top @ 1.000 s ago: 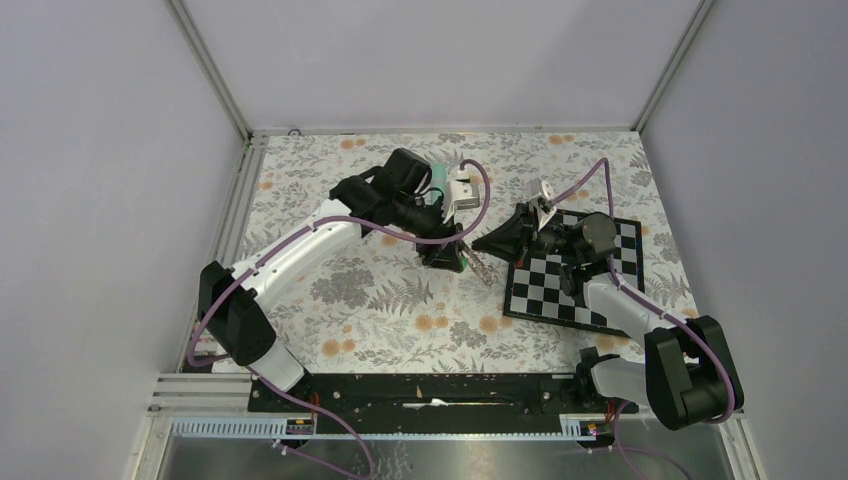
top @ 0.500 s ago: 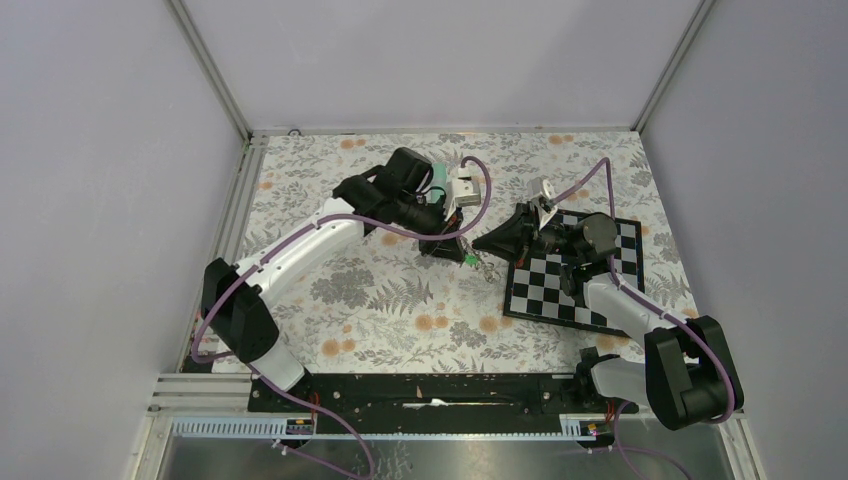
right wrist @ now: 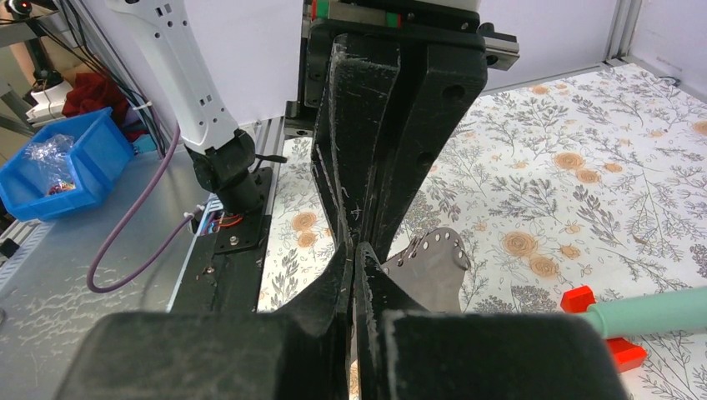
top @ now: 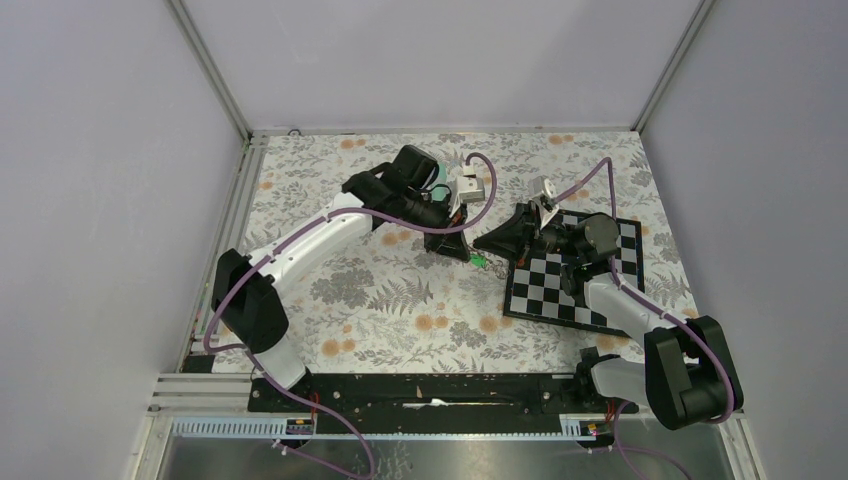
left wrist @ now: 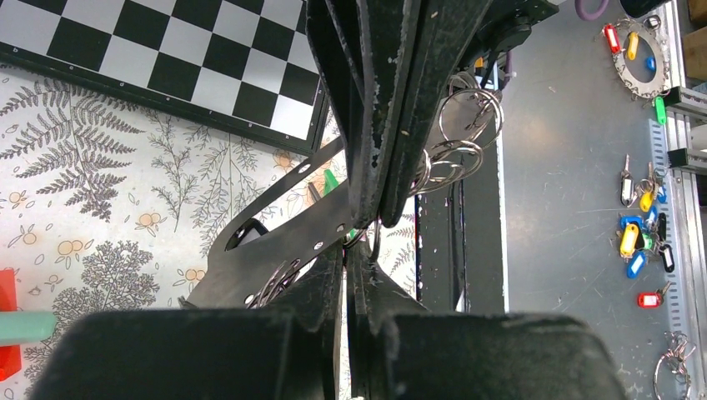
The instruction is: Put the keys on the keyring
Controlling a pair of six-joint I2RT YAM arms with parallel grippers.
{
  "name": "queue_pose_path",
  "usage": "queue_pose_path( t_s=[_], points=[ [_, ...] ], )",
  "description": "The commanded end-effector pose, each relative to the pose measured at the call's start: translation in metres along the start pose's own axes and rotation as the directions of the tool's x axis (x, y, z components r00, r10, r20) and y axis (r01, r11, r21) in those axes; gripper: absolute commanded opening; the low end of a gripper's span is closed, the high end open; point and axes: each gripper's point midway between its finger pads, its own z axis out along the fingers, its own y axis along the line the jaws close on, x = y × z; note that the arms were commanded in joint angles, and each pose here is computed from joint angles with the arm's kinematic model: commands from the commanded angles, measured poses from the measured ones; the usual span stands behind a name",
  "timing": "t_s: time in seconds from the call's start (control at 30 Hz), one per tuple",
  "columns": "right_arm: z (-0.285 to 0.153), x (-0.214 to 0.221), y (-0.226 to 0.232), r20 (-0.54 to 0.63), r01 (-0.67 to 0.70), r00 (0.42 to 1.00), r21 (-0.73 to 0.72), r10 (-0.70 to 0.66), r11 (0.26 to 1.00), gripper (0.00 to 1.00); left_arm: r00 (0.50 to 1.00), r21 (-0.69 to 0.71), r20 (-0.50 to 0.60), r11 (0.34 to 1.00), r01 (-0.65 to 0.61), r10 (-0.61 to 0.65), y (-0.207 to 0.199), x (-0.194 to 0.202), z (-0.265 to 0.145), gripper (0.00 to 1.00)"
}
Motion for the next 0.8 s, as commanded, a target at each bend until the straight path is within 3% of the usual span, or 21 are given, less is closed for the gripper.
queue_pose_path(
  t_s=[0.0,0.5,0.77],
  points=[
    [0.002,-0.027,-0.001,0.07,0.127,0.989,0.023,-0.128,0.992,0.0,0.999,0.033,0.02,0.999,-0.038,0.038,-0.009,-0.012,-0.001,0.0],
    [-0.001,-0.006,-0.008,-0.022,0.184,0.983,0.01,-0.184,0.983,0.0,0.992,-0.041,0.019,0.991,-0.126,0.127,-0.016,-0.011,-0.024,0.0],
    [-0.004,0.011,-0.019,-0.089,0.188,0.979,0.023,-0.185,0.982,0.0,0.995,-0.037,-0.066,0.996,-0.081,0.078,-0.012,0.015,-0.021,0.0]
  ],
)
